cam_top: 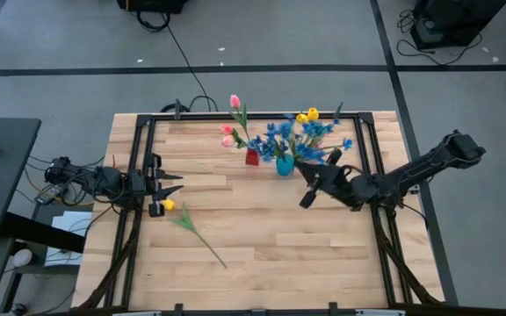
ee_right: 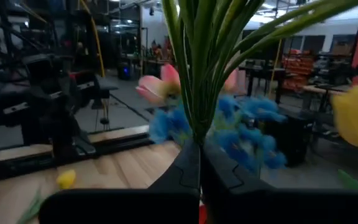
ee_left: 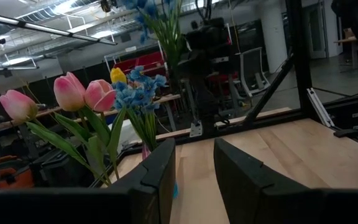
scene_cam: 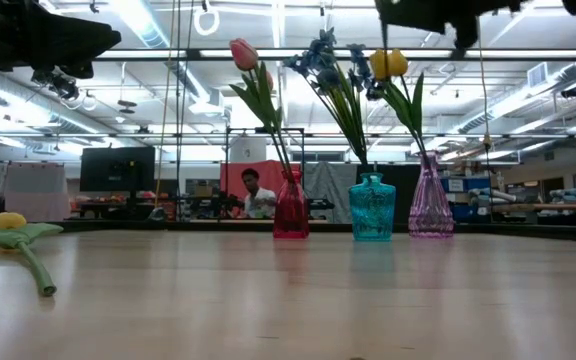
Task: Sort flowers into vase by color
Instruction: Put the blue flowers into the blue vase
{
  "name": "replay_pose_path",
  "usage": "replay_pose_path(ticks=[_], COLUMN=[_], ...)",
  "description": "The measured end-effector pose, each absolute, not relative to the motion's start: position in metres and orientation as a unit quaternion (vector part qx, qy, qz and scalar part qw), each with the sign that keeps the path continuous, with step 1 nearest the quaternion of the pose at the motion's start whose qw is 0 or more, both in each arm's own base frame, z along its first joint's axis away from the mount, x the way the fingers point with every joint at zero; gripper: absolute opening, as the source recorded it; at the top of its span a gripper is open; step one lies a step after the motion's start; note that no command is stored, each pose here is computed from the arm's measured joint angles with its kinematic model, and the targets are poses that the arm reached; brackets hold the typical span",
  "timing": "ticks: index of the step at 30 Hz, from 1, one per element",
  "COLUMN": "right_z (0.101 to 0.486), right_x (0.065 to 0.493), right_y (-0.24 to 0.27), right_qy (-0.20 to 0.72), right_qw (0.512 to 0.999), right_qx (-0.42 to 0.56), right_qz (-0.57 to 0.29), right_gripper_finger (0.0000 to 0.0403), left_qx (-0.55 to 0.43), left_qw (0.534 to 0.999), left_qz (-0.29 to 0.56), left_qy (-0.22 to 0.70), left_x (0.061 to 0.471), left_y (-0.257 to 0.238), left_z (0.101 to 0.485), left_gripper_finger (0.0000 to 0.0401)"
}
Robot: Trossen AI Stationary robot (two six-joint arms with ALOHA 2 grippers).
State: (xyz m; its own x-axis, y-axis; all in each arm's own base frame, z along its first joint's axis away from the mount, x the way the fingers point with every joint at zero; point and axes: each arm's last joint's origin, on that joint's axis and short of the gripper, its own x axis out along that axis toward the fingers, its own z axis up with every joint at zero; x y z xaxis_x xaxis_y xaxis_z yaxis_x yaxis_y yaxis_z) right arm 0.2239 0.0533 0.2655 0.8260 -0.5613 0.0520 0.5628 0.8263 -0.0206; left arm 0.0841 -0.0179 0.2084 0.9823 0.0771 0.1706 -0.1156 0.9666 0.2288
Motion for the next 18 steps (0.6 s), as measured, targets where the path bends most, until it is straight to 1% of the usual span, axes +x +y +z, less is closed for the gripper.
replay_pose_path(ticks=[5, 9, 13, 18], right_z=[0.242, 0.223, 0.214, 0.212], right_x=[0.209, 0.212, 0.222, 0.235], right_y=[0.037, 0.030, 0.030, 0.032], right_qy=[-0.012, -0.001, -0.012, -0.059], right_qw=[0.953, 0.952, 0.942, 0.929], right_qx=[-0.001, 0.014, -0.015, -0.068], right_qz=[-0.303, -0.305, -0.336, -0.358], right_gripper_finger=[0.0008, 0.0007, 0.0007, 0.0007], left_qx=[0.120, 0.120, 0.130, 0.132], left_qw=[0.988, 0.988, 0.987, 0.986], left_qz=[0.049, 0.049, 0.052, 0.066], left_qy=[-0.081, -0.081, -0.080, -0.073], left_x=[0.084, 0.084, 0.084, 0.084], left_y=[-0.018, -0.018, -0.018, -0.017], left_z=[0.208, 0.208, 0.208, 0.208], left_gripper_finger=[0.0115, 0.0115, 0.0115, 0.0115])
